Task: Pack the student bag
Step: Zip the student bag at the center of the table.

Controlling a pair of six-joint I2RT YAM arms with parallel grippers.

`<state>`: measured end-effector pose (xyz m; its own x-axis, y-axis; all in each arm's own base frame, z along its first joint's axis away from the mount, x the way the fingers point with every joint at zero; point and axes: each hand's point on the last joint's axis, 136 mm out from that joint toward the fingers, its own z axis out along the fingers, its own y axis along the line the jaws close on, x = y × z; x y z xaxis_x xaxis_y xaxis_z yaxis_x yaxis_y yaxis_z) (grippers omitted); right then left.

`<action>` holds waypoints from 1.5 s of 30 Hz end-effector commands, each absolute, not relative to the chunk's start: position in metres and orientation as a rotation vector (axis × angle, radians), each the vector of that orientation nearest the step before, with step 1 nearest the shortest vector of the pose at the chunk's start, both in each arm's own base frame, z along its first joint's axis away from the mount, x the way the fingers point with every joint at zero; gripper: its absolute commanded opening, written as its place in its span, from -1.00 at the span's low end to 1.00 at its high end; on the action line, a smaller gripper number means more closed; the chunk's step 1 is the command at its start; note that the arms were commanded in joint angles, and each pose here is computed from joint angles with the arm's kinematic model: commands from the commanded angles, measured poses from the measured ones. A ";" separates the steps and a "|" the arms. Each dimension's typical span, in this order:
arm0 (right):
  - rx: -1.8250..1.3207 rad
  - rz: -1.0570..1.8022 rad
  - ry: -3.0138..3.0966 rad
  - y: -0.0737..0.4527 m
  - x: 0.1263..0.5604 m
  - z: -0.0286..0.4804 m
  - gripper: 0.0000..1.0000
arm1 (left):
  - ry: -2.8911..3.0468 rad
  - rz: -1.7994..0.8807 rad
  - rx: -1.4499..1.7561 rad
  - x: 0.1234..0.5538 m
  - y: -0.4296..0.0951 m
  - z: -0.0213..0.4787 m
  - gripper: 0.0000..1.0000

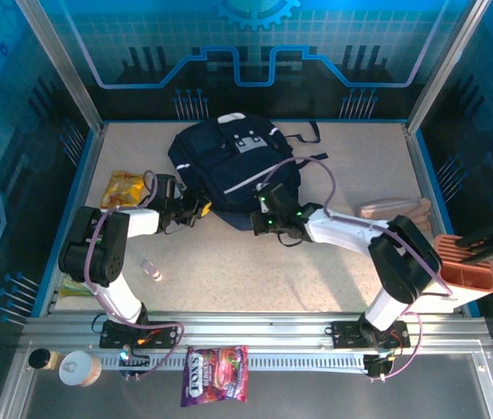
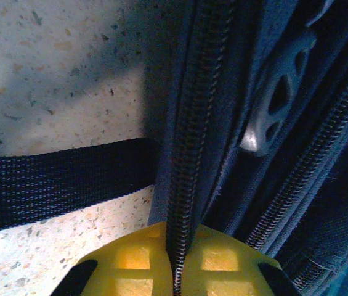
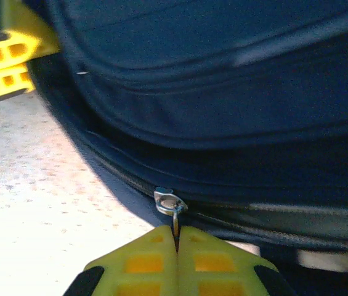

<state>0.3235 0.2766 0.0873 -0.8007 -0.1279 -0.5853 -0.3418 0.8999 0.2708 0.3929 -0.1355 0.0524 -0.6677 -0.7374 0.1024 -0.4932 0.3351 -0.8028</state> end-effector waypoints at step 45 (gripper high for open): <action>-0.634 0.891 2.502 0.392 0.289 0.085 -1.00 | 2.549 -0.674 -0.961 0.339 -0.084 0.101 0.45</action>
